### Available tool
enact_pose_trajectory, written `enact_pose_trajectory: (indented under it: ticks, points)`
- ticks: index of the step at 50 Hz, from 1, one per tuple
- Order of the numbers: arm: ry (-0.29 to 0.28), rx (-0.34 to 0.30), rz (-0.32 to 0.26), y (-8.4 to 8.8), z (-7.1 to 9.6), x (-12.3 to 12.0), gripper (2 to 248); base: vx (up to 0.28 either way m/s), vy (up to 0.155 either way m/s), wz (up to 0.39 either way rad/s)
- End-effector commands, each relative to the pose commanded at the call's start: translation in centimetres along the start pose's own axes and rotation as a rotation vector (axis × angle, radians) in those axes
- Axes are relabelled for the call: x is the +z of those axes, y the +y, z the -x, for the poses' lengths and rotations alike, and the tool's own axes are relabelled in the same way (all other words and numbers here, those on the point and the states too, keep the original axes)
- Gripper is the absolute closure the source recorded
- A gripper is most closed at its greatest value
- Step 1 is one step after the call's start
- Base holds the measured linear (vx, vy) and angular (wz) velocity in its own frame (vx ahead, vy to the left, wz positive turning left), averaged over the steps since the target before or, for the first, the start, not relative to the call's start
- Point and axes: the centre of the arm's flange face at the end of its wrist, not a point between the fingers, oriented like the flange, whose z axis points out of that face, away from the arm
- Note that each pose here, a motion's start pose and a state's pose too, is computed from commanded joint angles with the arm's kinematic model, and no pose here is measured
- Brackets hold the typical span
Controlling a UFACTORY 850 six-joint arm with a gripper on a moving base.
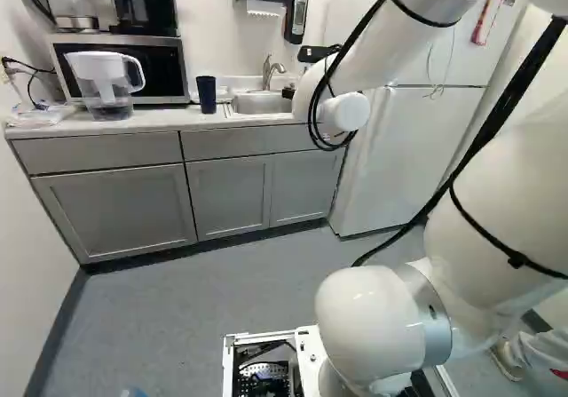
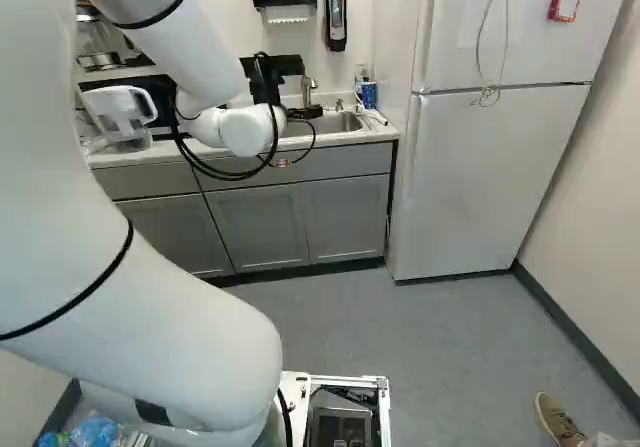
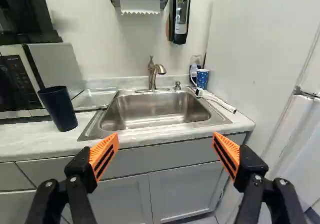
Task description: Rinse the cup and place it in the tray
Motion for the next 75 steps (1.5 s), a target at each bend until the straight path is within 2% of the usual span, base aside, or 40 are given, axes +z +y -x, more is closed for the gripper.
enact_pose_trajectory:
  ticks: [39,75]
  points:
    - [0.031,0.0,0.0,0.0,-3.9,1.3,3,0.0,0.0,0.0]
    - [-0.006,0.0,0.0,0.0,-6.9,1.9,3,0.0,0.0,0.0]
